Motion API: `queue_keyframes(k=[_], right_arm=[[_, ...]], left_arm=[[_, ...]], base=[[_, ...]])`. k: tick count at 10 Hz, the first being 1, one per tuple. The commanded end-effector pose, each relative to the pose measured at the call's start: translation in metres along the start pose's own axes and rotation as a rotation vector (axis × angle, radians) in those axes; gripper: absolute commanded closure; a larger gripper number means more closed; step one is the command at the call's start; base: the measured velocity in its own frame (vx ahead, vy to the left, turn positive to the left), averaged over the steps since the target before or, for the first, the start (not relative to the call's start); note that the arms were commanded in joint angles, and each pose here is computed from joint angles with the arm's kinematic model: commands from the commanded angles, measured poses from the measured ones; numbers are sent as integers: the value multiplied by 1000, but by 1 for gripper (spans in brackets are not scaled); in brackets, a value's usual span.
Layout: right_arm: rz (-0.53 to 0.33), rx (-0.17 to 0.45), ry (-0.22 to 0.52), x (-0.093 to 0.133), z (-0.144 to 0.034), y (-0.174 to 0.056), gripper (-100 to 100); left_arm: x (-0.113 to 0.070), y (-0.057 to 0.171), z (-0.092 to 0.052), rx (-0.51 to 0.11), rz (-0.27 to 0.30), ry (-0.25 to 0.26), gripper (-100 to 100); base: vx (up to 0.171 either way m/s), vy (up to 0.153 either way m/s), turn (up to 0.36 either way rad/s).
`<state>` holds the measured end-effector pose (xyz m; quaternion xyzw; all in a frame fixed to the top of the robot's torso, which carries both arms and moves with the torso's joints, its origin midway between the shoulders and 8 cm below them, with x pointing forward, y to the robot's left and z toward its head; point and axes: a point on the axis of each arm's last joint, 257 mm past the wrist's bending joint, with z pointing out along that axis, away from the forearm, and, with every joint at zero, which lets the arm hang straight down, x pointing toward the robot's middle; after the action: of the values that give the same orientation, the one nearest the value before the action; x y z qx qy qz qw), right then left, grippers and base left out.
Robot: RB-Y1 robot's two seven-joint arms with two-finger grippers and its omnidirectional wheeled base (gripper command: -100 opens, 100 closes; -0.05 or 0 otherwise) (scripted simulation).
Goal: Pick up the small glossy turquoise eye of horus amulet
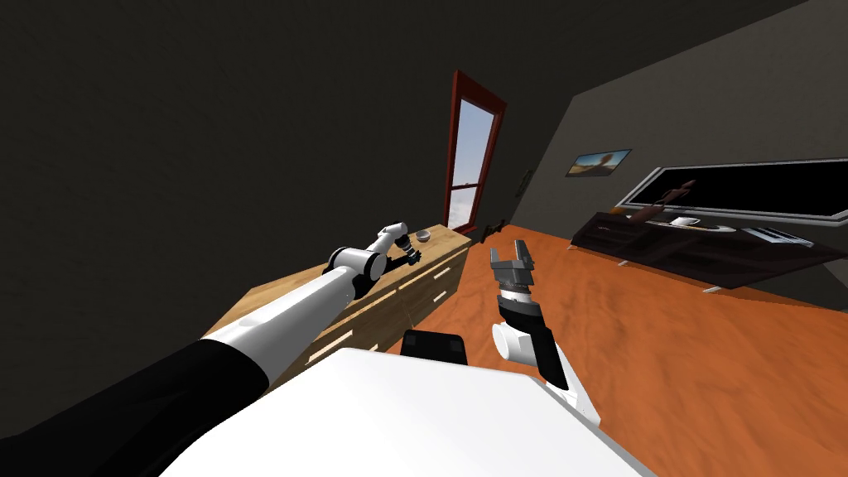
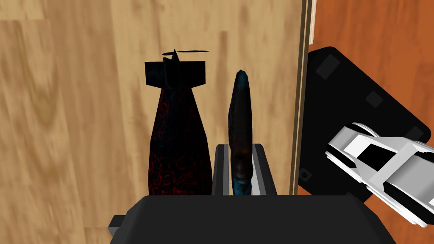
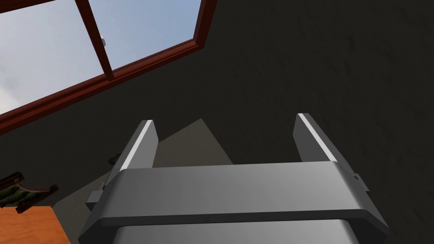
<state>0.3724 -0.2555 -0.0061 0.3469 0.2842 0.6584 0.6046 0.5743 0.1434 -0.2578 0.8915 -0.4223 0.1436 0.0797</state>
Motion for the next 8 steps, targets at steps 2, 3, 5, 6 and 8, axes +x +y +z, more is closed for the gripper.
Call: queue_keyframes(k=[2,3,5,6,8], right_arm=[[0,0,0,0,0,0,0],[0,0,0,0,0,0,0],[0,0,0,0,0,0,0],[0,0,0,0,0,0,0],[0,0,0,0,0,0,0]], left_arm=[[0,1,0,-2,0,-1,100],[0,1,0,-2,0,-1,100],[5,0,-11,-2,1,-2,100],[7,0,-15,-2,0,-2,100],[7,1,-13,-2,0,-2,0]], base=[[0,0,0],[0,0,0],[-3,6,-2],[-14,23,-7],[-3,4,-5]])
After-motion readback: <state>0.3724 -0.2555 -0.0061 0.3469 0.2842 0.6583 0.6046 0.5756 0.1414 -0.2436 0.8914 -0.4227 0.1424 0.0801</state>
